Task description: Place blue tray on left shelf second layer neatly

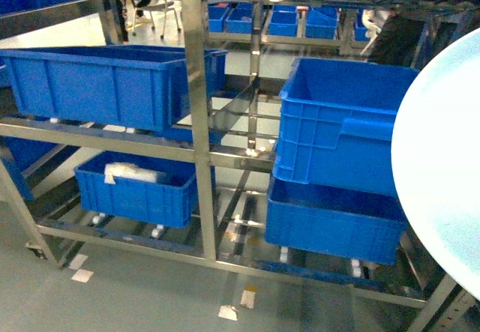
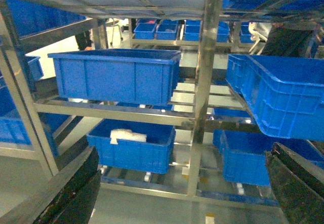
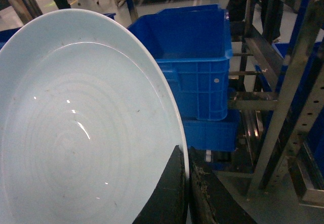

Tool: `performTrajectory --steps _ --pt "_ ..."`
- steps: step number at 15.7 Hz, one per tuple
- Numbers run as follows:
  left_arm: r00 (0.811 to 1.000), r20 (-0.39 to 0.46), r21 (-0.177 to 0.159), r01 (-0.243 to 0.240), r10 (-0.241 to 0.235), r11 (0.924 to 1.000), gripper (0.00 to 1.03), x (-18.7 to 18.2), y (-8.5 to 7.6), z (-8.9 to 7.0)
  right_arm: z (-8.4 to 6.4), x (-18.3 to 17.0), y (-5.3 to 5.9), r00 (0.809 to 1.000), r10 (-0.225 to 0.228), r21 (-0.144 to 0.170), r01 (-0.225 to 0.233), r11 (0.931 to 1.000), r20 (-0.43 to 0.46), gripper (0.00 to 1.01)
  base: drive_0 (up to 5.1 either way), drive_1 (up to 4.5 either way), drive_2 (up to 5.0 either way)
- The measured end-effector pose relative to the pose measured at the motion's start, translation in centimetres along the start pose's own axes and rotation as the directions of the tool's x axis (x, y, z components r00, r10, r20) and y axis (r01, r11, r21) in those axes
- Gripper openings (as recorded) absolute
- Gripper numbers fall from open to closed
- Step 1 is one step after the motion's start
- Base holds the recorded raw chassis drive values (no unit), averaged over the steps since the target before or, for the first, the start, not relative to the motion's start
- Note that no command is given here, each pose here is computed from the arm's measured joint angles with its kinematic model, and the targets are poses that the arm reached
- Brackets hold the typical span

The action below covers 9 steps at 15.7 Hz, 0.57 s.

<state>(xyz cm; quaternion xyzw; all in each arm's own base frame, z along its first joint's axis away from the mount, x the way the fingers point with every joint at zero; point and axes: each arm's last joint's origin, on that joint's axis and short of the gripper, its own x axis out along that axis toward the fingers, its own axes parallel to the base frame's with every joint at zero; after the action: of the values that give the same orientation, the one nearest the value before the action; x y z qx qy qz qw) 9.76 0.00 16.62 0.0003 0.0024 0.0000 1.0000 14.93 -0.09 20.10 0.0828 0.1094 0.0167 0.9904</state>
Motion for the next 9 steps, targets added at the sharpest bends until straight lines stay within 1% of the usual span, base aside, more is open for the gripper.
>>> performTrajectory --steps 9 --pt "1.0 0.001 0.0 0.0 0.0 1.0 0.98 0.0 0.0 0.01 -0.03 0.0 0.0 1.0 0.0 0.0 0.0 1.0 -0.003 0.02 -1.6 -1.6 -1.6"
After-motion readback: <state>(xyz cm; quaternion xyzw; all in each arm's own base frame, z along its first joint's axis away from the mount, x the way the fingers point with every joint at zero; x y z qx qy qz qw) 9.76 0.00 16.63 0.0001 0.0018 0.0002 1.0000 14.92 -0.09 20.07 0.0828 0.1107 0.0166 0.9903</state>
